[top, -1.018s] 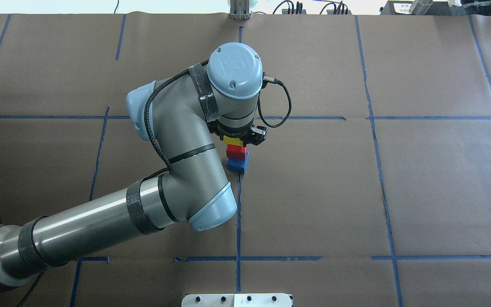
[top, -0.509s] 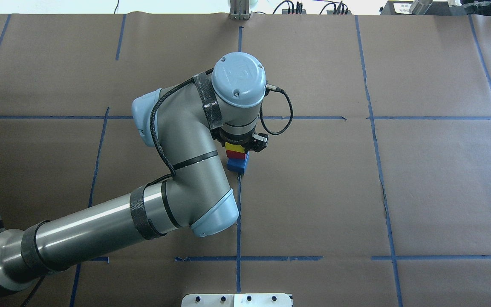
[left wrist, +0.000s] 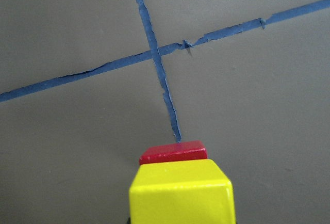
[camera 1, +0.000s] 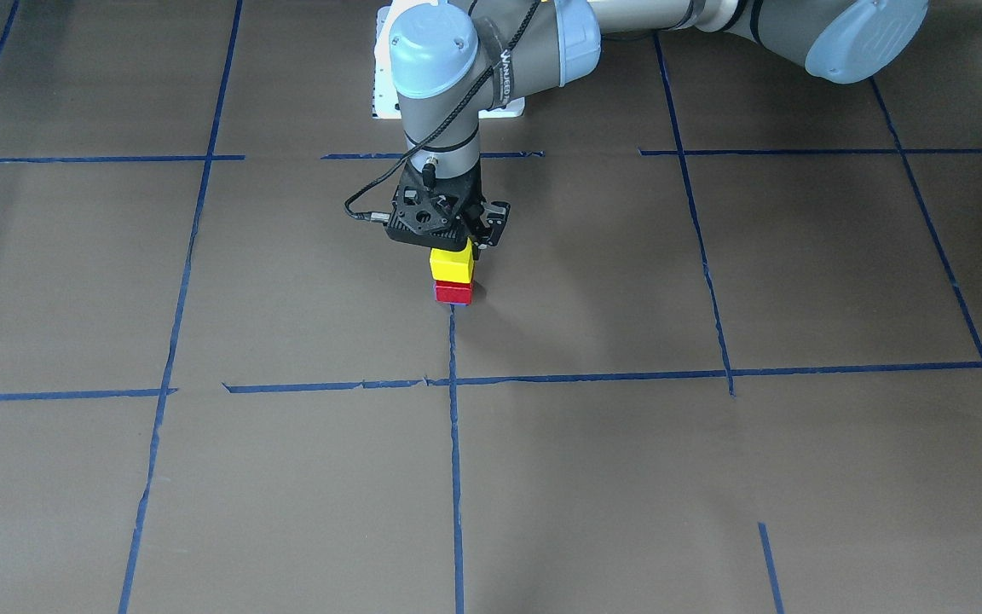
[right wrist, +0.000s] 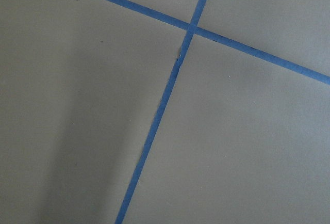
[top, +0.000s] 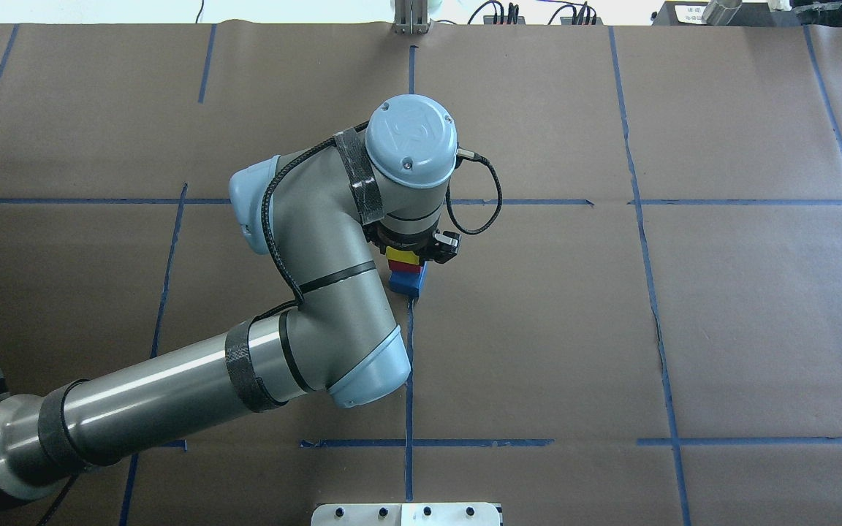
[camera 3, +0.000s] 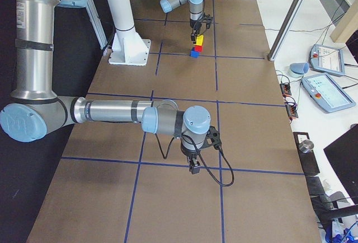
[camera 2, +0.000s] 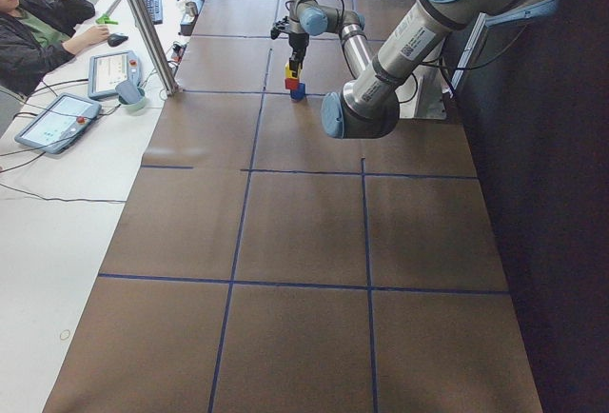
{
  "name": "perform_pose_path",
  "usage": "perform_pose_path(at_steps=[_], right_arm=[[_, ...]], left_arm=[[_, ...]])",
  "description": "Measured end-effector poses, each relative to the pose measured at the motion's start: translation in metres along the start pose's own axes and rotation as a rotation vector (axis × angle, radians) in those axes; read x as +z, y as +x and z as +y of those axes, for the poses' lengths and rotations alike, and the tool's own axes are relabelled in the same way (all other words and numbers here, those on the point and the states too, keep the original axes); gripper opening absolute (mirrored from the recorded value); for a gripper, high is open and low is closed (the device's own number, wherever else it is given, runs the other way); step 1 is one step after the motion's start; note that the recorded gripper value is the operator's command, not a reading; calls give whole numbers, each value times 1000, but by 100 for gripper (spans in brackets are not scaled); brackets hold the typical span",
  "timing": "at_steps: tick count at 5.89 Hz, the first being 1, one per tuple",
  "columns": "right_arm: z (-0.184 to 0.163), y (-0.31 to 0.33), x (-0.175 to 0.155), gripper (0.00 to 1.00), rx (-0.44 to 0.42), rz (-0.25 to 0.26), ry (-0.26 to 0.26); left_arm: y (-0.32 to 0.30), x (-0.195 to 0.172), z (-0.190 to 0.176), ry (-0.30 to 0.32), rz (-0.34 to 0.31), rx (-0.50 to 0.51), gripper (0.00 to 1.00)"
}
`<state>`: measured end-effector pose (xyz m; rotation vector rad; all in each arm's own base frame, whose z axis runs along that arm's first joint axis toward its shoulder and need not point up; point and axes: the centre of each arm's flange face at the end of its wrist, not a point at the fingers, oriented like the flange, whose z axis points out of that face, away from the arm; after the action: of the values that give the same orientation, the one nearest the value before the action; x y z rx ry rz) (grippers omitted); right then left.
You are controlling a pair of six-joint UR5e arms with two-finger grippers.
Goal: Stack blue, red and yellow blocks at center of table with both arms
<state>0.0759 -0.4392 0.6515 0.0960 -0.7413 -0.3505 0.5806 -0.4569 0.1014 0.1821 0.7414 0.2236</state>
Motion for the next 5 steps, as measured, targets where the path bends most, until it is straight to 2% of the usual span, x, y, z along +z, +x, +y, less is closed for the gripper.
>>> perform_pose_path(at_steps=[1, 3, 4, 5], right_arm=[[0, 0, 0, 100, 0, 0, 0], [0, 0, 0, 100, 0, 0, 0], [0, 0, 0, 100, -1, 0, 0], [0, 0, 0, 100, -1, 0, 0]], left_arm=[[0, 1, 0, -1, -1, 0, 64], [0, 1, 0, 1, 2, -2, 78], [0, 2, 1, 6, 9, -1, 94], [-1, 4, 1, 12, 17, 1, 100]])
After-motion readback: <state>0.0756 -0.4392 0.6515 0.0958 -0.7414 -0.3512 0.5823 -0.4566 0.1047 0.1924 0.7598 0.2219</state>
